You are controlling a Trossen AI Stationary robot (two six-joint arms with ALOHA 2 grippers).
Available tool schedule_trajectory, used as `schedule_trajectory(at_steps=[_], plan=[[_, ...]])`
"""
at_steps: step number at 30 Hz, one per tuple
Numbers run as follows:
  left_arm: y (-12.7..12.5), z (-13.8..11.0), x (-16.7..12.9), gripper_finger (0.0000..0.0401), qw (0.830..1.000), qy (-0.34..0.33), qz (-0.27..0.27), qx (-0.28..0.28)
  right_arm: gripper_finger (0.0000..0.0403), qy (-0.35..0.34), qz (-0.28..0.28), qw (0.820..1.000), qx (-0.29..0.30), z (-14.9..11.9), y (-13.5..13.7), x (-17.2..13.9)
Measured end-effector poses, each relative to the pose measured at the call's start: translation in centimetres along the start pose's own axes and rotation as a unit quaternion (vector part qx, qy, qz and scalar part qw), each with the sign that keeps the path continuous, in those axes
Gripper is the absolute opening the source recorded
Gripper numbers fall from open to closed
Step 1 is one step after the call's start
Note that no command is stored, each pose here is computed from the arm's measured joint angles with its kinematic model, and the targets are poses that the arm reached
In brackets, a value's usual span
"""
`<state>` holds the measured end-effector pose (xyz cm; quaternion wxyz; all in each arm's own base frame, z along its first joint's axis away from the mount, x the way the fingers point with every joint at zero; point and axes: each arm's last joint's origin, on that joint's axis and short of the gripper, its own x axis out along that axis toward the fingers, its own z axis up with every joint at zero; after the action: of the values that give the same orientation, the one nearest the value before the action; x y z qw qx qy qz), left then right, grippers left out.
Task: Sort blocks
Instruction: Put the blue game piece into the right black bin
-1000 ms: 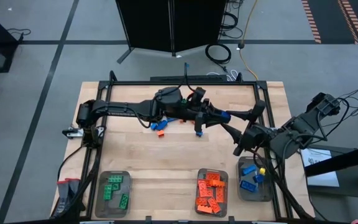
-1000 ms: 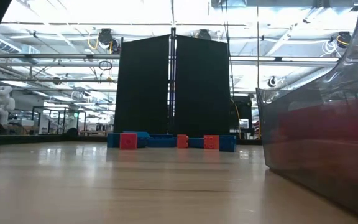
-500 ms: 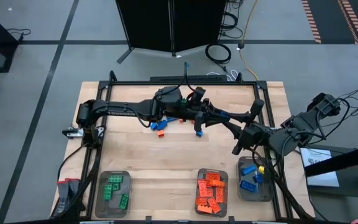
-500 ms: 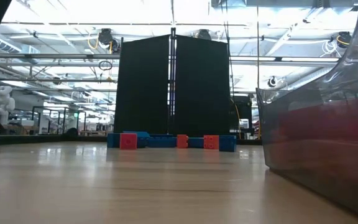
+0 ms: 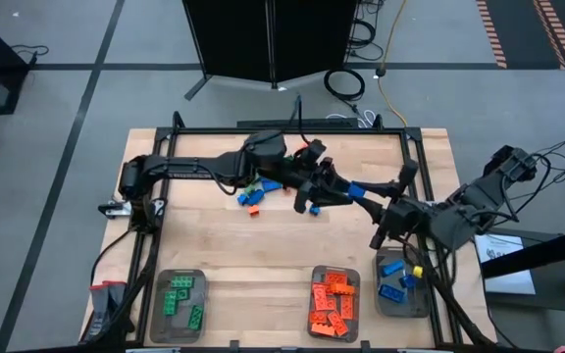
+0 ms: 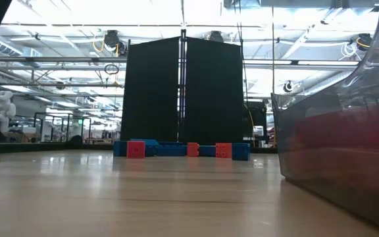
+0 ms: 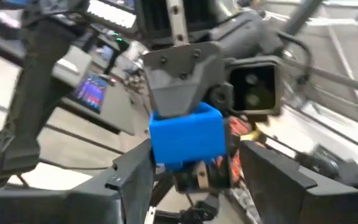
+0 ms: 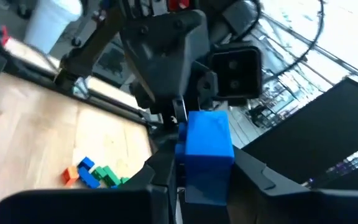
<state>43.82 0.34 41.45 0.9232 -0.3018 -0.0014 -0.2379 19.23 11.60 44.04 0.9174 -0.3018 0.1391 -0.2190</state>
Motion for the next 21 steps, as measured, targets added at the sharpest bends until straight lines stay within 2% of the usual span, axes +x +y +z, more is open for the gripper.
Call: schedule_trajectory(at_steps=[4,6,9,11,14,17,21], plan=[[-0.4,0.9,-1.2,0.0233,1.0,0.014,0.01,0.017,0.0078,0.001,-0.021,1.0,0.017,-0.2,-0.2,-1.7],[-1.1,1.6,-2.3,0.0234,0.999,0.029,0.029,0.031,0.0078,-0.007,-0.006,0.999,0.045,-0.6,-0.3,-2.9],[-1.1,1.6,-3.9,0.0234,0.992,0.068,0.103,0.04,0.0078,0.0,0.049,0.993,0.11,-2.1,-0.2,-4.6],[-0.9,1.3,-4.9,0.0234,0.981,0.094,0.166,0.045,0.0078,0.043,0.105,0.978,0.173,-3.9,0.2,-5.3],[-0.9,1.0,-5.7,0.0235,0.966,0.111,0.228,0.046,0.0078,0.192,0.159,0.936,0.248,-7.0,1.2,-6.0],[-0.6,0.6,-5.9,0.0235,0.959,0.128,0.251,0.038,0.0078,0.353,0.173,0.879,0.27,-9.7,3.6,-6.8],[0.4,-0.6,-5.9,0.0235,0.952,0.15,0.265,0.025,0.0078,0.465,0.23,0.804,0.29,-12.5,7.8,-7.7]])
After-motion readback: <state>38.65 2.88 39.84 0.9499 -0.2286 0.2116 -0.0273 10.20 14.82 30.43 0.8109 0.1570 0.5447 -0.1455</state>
